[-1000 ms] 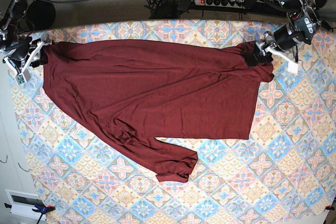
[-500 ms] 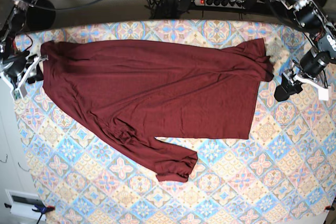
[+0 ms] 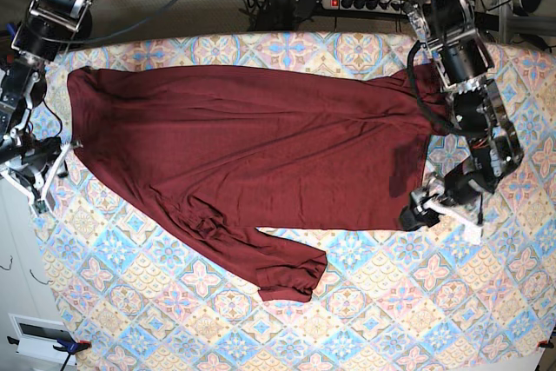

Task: Layout the t-shirt on the table in an organized manner, then fold the t-shirt properly
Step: 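Move both grippers along the shirt's sides toward the hem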

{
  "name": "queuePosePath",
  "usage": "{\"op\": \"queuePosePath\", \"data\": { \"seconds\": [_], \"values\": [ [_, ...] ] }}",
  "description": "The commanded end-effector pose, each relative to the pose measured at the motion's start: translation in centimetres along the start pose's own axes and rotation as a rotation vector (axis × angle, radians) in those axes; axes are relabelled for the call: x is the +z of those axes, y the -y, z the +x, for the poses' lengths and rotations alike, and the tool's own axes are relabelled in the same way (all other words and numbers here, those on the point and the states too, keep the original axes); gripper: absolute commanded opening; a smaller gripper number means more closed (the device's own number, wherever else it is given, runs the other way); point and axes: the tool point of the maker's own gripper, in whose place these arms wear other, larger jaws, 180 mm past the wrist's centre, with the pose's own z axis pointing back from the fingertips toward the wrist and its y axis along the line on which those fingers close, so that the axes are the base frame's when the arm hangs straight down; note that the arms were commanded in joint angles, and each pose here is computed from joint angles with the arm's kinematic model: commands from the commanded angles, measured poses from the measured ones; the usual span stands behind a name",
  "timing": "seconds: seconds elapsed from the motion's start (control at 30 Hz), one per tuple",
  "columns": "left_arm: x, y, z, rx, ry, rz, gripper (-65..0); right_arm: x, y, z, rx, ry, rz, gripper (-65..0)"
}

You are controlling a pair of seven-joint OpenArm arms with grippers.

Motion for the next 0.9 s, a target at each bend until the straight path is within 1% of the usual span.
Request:
{"op": "queuePosePath", "data": {
  "seconds": [0.0,0.1,0.27,0.43,0.5,0.7,0.87],
  "values": [
    [0.1,-0.1,2.3,-0.013,0.054,0.009,-20.1,0.3,0.8,0.9,0.011,0.027,-0.013,-47.3],
    [-1.2,-1.2,2.8,0.018,0.057,0.038,-21.2,-1.4,-0.6,0.4,0.017,0.014,0.040,-47.3],
    [-3.0,-2.6,3.4,0.048,0.075,0.084,-21.1,-2.1,-1.1,4.0,0.053,0.065,0.065,-47.3],
    [-5.1,-2.0,2.8,-0.010,0.064,0.097,-21.1,-2.1,-1.3,5.0,0.067,0.079,0.067,-47.3],
    [-5.7,-1.4,2.8,-0.041,0.082,0.093,-21.0,-2.1,-1.4,5.0,0.067,0.080,0.069,-47.3],
    [-8.1,-2.1,-0.5,-0.039,0.004,0.110,-21.1,-2.0,-1.3,5.1,0.065,0.083,0.067,-47.3],
    [-8.2,-3.8,-1.2,0.010,0.015,0.166,-21.1,-2.0,-1.2,5.1,0.064,0.084,0.066,-47.3]
  ]
}}
